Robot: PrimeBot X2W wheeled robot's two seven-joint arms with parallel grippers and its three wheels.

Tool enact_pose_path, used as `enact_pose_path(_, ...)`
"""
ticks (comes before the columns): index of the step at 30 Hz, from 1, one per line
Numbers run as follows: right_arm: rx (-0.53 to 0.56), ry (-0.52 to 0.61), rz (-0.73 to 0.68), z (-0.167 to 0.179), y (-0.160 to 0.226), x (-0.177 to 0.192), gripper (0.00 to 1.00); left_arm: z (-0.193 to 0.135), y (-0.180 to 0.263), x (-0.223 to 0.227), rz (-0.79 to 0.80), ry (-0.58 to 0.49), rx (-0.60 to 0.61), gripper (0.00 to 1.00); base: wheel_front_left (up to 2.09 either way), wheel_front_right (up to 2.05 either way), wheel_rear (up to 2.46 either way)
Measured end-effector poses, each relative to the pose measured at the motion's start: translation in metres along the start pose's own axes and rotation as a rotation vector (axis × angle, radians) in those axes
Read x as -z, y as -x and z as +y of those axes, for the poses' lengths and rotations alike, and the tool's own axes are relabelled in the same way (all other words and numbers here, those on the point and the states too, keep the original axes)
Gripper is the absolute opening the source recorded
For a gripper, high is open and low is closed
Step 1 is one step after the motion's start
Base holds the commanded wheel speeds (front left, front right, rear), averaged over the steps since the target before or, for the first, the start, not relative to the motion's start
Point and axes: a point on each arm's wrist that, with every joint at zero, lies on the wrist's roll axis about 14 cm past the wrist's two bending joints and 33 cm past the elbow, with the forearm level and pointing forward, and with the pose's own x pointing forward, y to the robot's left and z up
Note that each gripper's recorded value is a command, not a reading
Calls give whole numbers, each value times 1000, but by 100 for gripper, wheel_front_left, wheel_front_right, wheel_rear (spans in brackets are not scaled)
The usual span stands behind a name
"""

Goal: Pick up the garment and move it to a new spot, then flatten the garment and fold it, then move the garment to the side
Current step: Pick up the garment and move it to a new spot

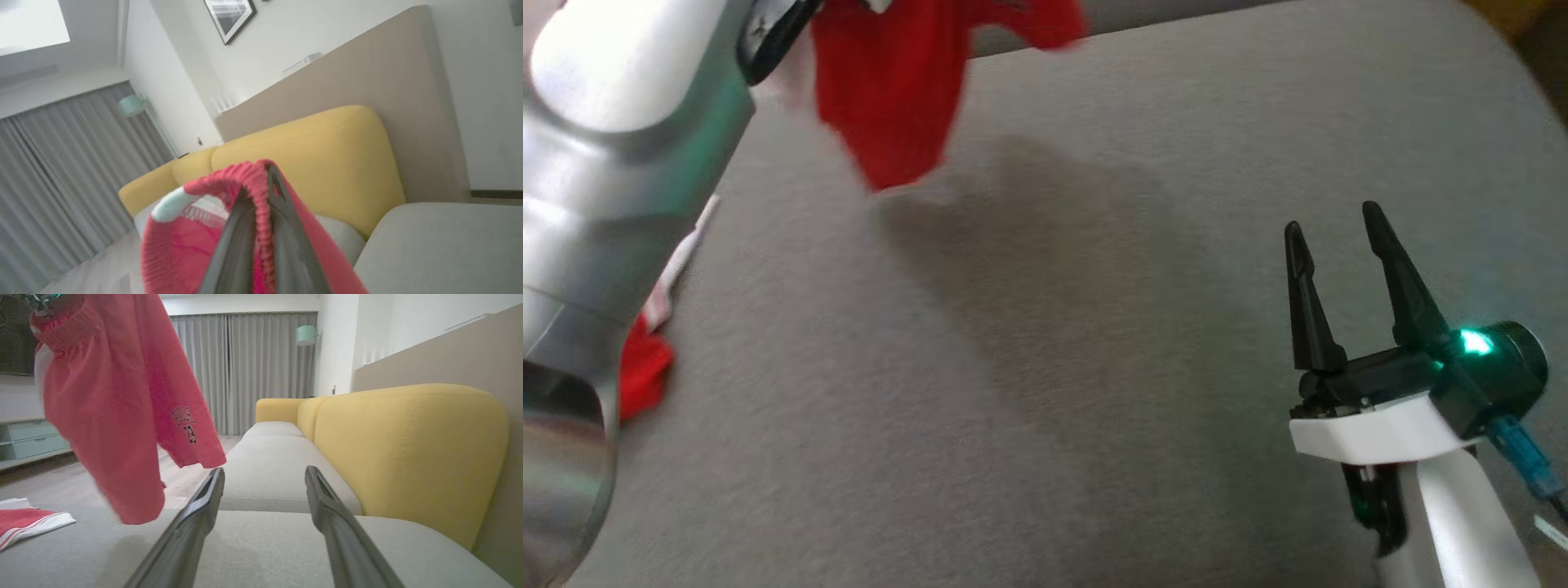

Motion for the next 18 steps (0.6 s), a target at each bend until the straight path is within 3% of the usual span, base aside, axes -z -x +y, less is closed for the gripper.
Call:
enact_pose_path(4,83,13,-13,-26,15,-10,100,-43,-26,-33,-116,-10,120,0,0,0,0)
enact_pose_path(7,123,13,-9,-38,22,-10,100,-78,-35,-27,-155,35,206,0,0,0,0)
enact_pose_path(9,133,11,1,-41,23,-7,100,-105,-31,-1,-159,91,265,0,0,0,0)
enact_pose_path(13,149,13,23,-46,22,1,100,-181,13,105,12,216,382,0,0,0,0)
enact_pose_path(16,150,11,29,-47,20,4,100,-230,65,165,172,345,375,0,0,0,0)
enact_pose_path(18,139,11,35,-43,18,7,100,-253,92,181,224,395,364,0,0,0,0)
